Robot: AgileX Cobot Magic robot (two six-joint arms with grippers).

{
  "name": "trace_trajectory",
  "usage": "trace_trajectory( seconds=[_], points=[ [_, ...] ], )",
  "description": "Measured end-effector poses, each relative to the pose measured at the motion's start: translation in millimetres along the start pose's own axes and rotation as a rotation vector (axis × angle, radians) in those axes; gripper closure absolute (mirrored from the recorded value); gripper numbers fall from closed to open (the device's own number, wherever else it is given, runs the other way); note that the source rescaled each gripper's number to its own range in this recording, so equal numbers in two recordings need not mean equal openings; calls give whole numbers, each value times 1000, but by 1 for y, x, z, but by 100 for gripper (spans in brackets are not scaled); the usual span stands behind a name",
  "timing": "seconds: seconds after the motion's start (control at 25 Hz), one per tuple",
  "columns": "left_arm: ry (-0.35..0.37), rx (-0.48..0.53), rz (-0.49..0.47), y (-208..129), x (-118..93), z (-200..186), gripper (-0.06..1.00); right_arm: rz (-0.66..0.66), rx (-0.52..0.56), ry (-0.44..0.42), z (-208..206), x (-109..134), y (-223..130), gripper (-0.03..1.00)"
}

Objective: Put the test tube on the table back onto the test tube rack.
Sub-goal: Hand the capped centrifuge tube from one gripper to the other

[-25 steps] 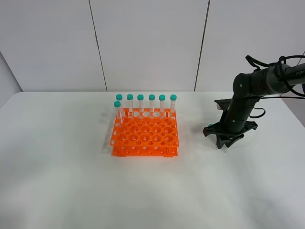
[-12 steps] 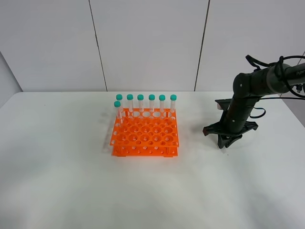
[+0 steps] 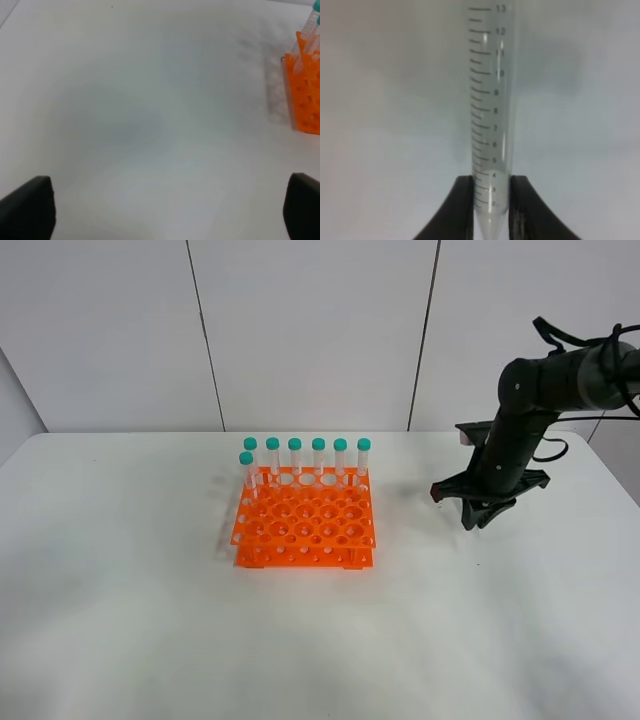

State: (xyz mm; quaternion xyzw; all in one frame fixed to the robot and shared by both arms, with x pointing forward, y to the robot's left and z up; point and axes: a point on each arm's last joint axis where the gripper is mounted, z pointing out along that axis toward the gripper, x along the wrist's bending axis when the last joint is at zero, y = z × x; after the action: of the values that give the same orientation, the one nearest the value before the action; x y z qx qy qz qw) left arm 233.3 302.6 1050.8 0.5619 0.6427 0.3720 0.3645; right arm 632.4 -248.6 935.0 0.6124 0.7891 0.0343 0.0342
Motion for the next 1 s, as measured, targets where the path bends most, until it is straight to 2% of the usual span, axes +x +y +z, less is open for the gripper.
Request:
trace_trajectory(
  seconds=[0.16, 0.44, 0.68, 0.8, 1.0],
  points=[
    [0, 0, 0, 0, 0, 0, -6, -29, -85, 10, -31, 1, 7, 96],
    [0, 0, 0, 0, 0, 0, -6, -64, -362, 57, -95, 9, 10, 96],
    [0, 0, 0, 0, 0, 0, -6, -114, -444, 93, -122, 18, 4, 96],
    [0, 0, 0, 0, 0, 0, -6, -187, -468, 128, -128, 42, 5, 96],
    [0, 0, 0, 0, 0, 0, -6, -364, -577, 180, -134, 117, 8, 96]
  ],
)
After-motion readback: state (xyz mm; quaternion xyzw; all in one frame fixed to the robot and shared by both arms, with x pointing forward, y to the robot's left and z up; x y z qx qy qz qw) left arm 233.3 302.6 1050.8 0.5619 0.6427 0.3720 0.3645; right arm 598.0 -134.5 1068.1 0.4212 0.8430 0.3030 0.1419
